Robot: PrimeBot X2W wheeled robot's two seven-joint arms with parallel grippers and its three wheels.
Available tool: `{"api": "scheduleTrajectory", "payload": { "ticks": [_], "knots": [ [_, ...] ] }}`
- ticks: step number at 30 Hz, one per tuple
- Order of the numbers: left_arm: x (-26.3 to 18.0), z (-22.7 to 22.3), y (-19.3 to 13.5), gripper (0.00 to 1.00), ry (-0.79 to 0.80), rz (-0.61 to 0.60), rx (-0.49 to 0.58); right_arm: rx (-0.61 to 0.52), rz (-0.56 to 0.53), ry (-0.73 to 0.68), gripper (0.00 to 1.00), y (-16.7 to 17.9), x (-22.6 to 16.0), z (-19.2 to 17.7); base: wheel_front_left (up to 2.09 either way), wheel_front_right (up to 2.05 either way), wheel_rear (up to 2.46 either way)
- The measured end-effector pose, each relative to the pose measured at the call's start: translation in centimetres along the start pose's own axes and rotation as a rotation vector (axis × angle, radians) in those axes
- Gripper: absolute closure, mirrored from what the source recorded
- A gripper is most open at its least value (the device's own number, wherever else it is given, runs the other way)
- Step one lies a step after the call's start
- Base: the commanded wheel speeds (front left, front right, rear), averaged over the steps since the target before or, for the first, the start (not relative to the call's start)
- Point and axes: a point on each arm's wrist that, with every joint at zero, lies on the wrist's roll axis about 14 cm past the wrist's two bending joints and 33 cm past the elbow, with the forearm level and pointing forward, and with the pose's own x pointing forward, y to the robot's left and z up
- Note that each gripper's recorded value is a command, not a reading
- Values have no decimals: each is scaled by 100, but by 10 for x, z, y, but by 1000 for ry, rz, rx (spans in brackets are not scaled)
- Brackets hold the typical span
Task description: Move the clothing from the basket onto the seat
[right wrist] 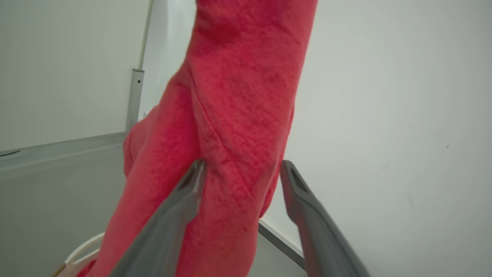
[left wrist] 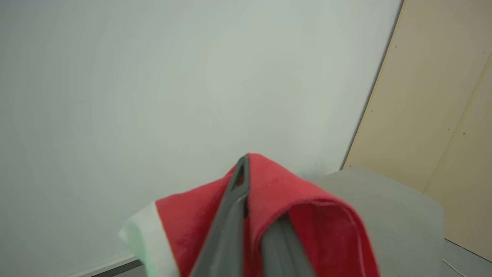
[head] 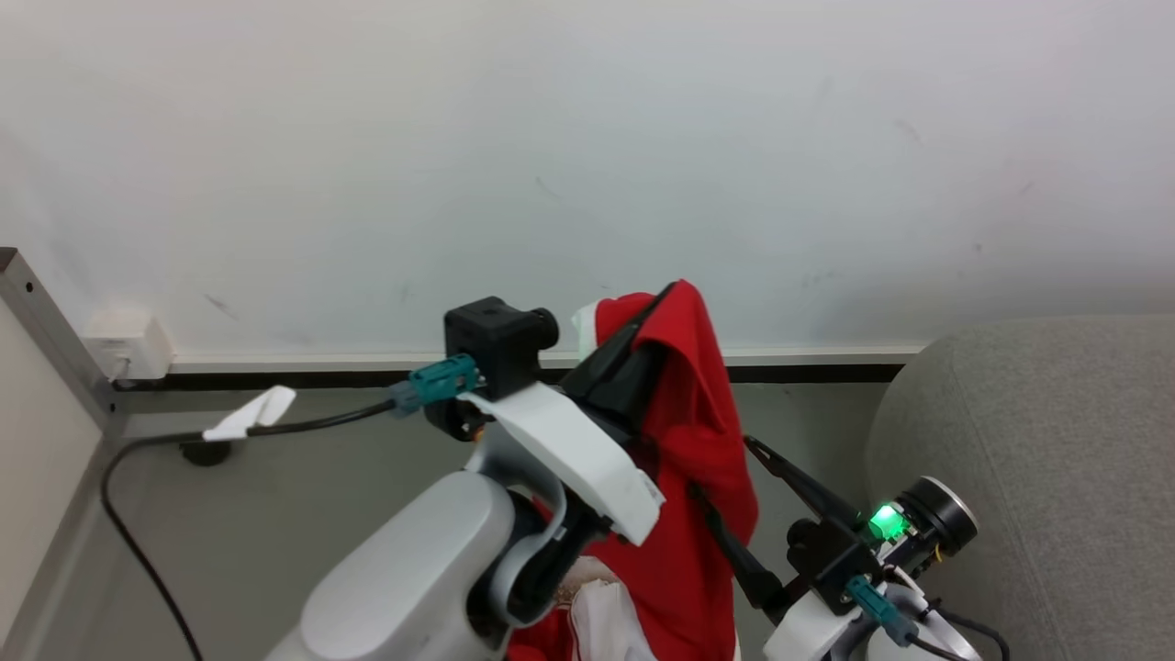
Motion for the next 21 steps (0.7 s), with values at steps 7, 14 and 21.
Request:
{"api": "scheduleTrajectory", "payload": {
  "ticks": [7, 14, 21],
  "knots": [
    [1, 3, -22, 100, 0, -51, -10, -48, 20, 50, 0, -6, 15, -9, 0, 0, 0],
    [-3, 2, -22, 100, 6, -37, -13, 32, 36, 32, 100, 1, 24, -2, 0, 0, 0],
    [-8, -7, -2, 55, 27, 17, 0, 95, -14, 16, 100, -13, 25, 1, 0, 0, 0]
  ]
}}
